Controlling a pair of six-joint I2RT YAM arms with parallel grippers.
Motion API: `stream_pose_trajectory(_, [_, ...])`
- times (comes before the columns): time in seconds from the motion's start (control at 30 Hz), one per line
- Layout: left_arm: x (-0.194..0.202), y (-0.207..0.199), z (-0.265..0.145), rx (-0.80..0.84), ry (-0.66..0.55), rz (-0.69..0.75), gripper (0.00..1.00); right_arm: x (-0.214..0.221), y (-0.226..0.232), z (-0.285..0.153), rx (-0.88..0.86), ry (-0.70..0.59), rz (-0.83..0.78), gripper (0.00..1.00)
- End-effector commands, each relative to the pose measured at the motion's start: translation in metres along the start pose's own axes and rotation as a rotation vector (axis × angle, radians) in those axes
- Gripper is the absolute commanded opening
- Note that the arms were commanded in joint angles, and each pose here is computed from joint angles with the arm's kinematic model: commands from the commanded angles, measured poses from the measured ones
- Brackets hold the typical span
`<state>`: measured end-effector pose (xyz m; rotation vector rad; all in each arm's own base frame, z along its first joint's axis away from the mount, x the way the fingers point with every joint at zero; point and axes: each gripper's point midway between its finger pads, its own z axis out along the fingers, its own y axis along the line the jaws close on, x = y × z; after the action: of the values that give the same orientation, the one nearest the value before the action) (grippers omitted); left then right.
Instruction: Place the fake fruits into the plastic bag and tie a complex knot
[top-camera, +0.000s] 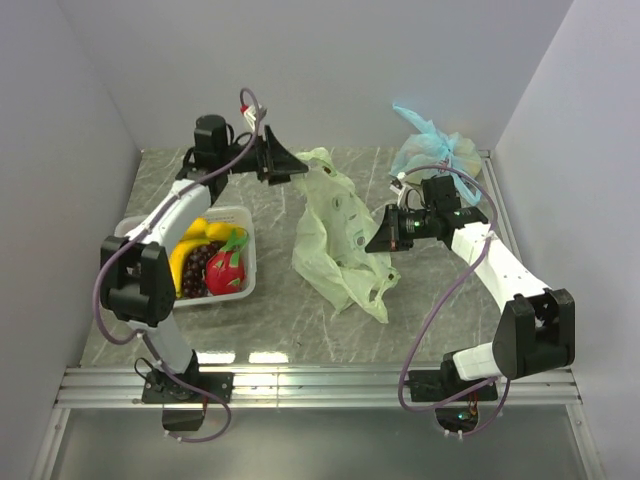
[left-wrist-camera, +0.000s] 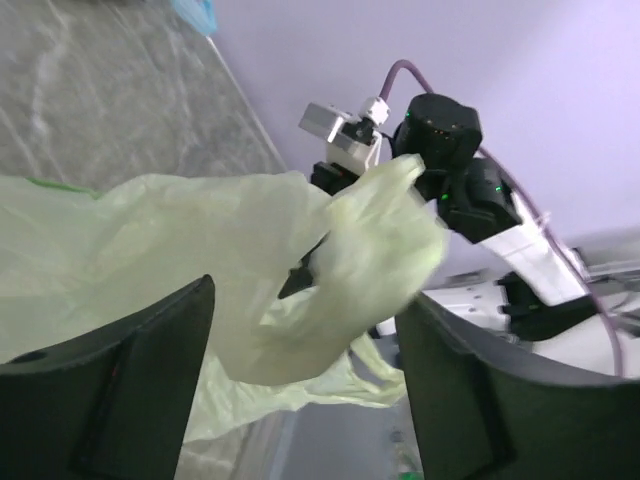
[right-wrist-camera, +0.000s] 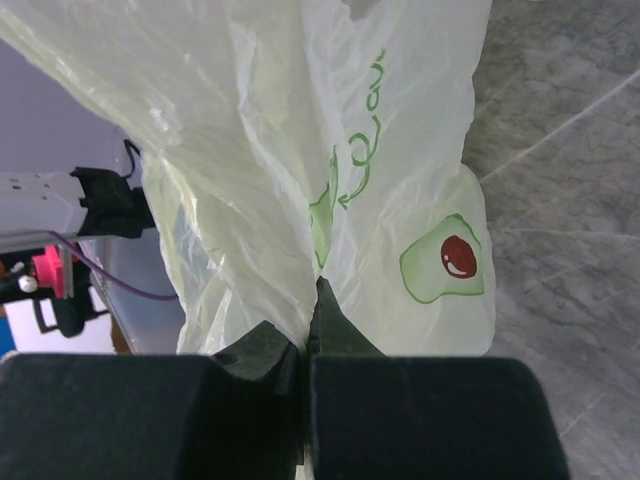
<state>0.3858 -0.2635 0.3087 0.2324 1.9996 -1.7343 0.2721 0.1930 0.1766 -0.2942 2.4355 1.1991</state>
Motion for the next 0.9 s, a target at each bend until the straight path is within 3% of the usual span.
stream_pose_trajectory(0.0, [-0.010, -0.042, -0.023, -0.086, -0.006, 0.277, 0.80, -0.028, 0.022, -0.012, -0.030, -0.083, -0.009, 0.00])
stream_pose_trajectory(0.07, [-0.007, -0.030, -0.045, -0.162, -0.009, 0.301, 0.83, -0.029, 0.028, -0.014, -0.045, -0.097, 0.039, 0.00])
stream_pose_trajectory(0.1, [-0.006, -0.036, -0.057, -0.181, -0.030, 0.320, 0.95, -0.032, 0.030, -0.014, -0.052, -0.112, 0.041, 0.00])
stream_pose_trajectory(0.13, [-0.009, -0.029, -0.069, -0.227, -0.057, 0.343, 0.98, -0.032, 0.032, -0.015, -0.058, -0.115, 0.074, 0.00])
stream_pose_trajectory(0.2, [-0.010, -0.009, -0.115, -0.363, -0.119, 0.330, 0.99, -0.033, 0.033, -0.014, -0.062, -0.128, 0.103, 0.00])
stream_pose_trajectory(0.23, [-0.010, -0.013, -0.118, -0.365, -0.115, 0.402, 0.99, -0.033, 0.033, -0.013, -0.063, -0.128, 0.112, 0.00])
stream_pose_trajectory(0.27, [-0.008, 0.004, -0.142, -0.500, -0.123, 0.369, 0.99, -0.033, 0.032, -0.013, -0.062, -0.130, 0.121, 0.00])
stream_pose_trajectory(0.3, [-0.003, 0.014, -0.155, -0.583, -0.108, 0.375, 0.99, -0.034, 0.032, -0.012, -0.063, -0.132, 0.128, 0.00])
stream_pose_trajectory(0.33, [0.001, 0.021, -0.168, -0.648, -0.056, 0.483, 0.99, -0.033, 0.031, -0.012, -0.059, -0.133, 0.148, 0.00])
stream_pose_trajectory(0.47, [0.043, 0.065, -0.220, -0.946, 0.050, 0.510, 0.99, -0.032, 0.027, -0.010, -0.047, -0.143, 0.173, 0.00])
stream_pose_trajectory(0.67, [0.062, 0.092, -0.242, -1.067, 0.102, 0.589, 0.99, -0.034, 0.024, -0.009, -0.035, -0.152, 0.180, 0.00])
stream_pose_trajectory(0.77, [0.056, 0.103, -0.242, -1.071, 0.133, 0.610, 0.90, -0.037, 0.024, -0.011, -0.015, -0.156, 0.173, 0.00])
stream_pose_trajectory(0.87, [0.050, 0.116, -0.243, -1.077, 0.183, 0.637, 0.86, -0.038, 0.021, -0.012, 0.009, -0.158, 0.170, 0.00])
